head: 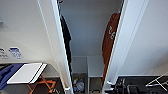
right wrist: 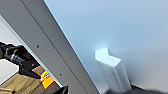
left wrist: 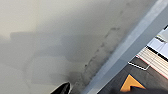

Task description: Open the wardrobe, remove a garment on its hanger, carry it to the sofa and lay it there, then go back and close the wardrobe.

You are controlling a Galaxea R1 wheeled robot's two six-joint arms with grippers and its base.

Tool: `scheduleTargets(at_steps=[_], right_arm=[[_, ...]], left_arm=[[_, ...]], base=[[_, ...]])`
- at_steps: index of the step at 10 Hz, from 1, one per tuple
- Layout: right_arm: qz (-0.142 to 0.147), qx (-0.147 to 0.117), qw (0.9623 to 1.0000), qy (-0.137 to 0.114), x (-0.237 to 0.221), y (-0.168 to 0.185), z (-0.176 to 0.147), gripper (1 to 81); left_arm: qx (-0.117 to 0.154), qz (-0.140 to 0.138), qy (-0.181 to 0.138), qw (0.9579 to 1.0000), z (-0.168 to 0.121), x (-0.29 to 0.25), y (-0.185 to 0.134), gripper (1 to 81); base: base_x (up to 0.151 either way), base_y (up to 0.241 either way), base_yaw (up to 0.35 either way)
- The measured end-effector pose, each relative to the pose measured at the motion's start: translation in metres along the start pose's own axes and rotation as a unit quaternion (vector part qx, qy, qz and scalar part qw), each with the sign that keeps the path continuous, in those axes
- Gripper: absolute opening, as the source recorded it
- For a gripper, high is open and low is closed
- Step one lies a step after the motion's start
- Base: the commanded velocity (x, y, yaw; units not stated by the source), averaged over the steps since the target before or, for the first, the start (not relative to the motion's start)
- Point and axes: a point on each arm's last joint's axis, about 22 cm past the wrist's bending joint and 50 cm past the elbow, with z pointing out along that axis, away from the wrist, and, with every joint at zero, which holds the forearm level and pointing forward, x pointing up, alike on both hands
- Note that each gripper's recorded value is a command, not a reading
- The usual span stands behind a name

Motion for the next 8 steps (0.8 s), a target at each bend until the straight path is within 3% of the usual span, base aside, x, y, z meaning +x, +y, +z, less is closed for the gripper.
scheduleTargets(at_steps=[4, 5, 6, 7, 8], right_arm=[[0.021, -0.021, 0.9995, -0.006, -0.028, 0.002, -0.051, 81.1], [0.030, -0.035, 0.9989, -0.008, -0.037, 0.007, -0.070, 81.1], [0.041, -0.049, 0.9980, -0.005, -0.046, 0.012, -0.087, 81.1], [0.050, -0.068, 0.9964, -0.001, -0.056, 0.020, -0.110, 81.1], [0.063, -0.093, 0.9936, 0.005, -0.068, 0.029, -0.139, 81.1]], left_arm=[[0.012, -0.031, 0.071, 0.9969, -0.053, -0.007, 0.008, 81.1], [0.019, -0.069, 0.061, 0.9956, -0.074, -0.032, 0.014, 81.1], [-0.054, -0.126, -0.005, 0.9905, -0.065, -0.099, 0.108, 81.1], [-0.080, -0.162, -0.015, 0.9834, -0.067, -0.127, 0.149, 81.1], [-0.023, -0.160, -0.002, 0.9868, -0.097, -0.141, 0.109, 81.1]], base=[[0.000, 0.000, 0.000], [0.000, 0.000, 0.000], [0.000, 0.000, 0.000], [0.000, 0.000, 0.000], [0.000, 0.000, 0.000]])
